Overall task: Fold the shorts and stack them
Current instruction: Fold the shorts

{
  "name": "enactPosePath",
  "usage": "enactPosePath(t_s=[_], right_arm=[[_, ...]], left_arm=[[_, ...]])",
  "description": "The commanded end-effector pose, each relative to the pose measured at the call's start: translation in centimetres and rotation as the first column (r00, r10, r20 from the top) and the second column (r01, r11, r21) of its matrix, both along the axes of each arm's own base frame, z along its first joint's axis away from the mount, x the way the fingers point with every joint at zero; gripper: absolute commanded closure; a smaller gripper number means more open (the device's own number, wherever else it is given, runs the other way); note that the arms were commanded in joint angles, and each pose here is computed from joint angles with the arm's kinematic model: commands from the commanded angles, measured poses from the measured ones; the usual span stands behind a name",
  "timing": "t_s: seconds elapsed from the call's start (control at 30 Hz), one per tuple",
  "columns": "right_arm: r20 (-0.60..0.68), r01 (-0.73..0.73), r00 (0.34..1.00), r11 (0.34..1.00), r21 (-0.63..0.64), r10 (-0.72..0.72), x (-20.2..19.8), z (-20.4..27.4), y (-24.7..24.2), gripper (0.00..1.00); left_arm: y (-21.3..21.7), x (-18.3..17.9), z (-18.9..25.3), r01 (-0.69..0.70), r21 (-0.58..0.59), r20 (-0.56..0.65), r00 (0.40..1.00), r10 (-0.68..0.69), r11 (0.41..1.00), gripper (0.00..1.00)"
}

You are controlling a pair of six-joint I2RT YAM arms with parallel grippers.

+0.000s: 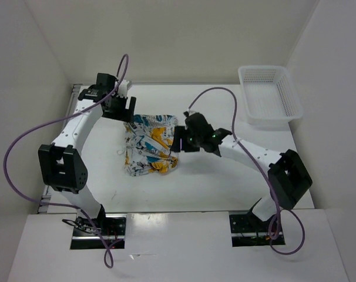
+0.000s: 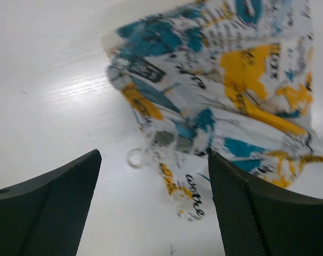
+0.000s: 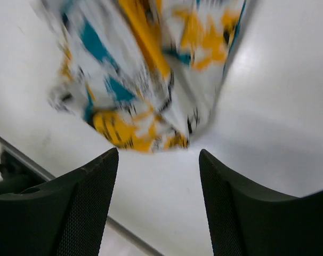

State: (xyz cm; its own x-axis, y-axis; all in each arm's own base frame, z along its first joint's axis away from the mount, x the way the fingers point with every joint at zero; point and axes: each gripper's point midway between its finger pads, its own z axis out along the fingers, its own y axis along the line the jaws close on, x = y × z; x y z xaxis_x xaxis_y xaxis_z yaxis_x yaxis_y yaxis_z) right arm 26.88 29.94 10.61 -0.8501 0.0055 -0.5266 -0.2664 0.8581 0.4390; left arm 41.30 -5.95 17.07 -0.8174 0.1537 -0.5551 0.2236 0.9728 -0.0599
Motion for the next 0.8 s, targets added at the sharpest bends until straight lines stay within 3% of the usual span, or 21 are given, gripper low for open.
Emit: enactPosePath(t_s=[0.0, 0.1, 0.13, 0.23, 0.4, 0.5, 0.67, 0.77], right_arm=[[0.150, 0.069, 0.985, 0.994, 0.086, -0.081, 6.7, 5.9, -1.1, 0.32], [0.164, 0.134, 0.974, 0.983, 0.122, -0.153, 13.2, 7.2, -1.4, 0.31], [0.120, 0.145, 0.980, 0.984, 0.101, -0.156, 14.6, 4.8, -1.3, 0.31], [0.121, 0.164, 0.976, 0.978, 0.131, -0.180, 18.2, 4.9, -0.9, 0.31], [0.033, 0.142, 0.989, 0.988, 0.054, -0.144, 20.7, -0.9, 0.1, 0.25], [-0.005, 0.096, 0.995, 0.993, 0.069, -0.096, 21.4, -2.7, 1.5, 0.24], [-0.050, 0.095, 0.994, 0.994, 0.059, -0.093, 21.4, -5.4, 1.8, 0.22], [-0.075, 0.096, 0.993, 0.994, 0.060, -0.092, 21.3, -6.5, 2.0, 0.22]], left_arm=[[-2.8, -4.1, -3.9, 0.081, -0.085, -0.174, 0.980, -0.095, 0.993, 0.12], [-3.5, -4.5, -5.5, 0.093, -0.125, -0.220, 0.968, -0.119, 0.988, 0.12], [-3.7, -4.2, -5.9, 0.097, -0.135, -0.219, 0.968, -0.125, 0.986, 0.13], [-4.2, -3.7, -6.1, 0.107, -0.157, -0.204, 0.969, -0.138, 0.982, 0.13], [-5.5, -4.1, -7.6, 0.134, -0.168, -0.233, 0.957, -0.172, 0.977, 0.16], [-5.1, -5.0, -9.2, 0.125, -0.156, -0.274, 0.948, -0.164, 0.980, 0.20], [-5.6, -5.4, -10.4, 0.129, -0.186, -0.298, 0.937, -0.181, 0.974, 0.48], [-5.6, -5.5, -11.3, 0.124, -0.185, -0.320, 0.930, -0.179, 0.975, 0.57]])
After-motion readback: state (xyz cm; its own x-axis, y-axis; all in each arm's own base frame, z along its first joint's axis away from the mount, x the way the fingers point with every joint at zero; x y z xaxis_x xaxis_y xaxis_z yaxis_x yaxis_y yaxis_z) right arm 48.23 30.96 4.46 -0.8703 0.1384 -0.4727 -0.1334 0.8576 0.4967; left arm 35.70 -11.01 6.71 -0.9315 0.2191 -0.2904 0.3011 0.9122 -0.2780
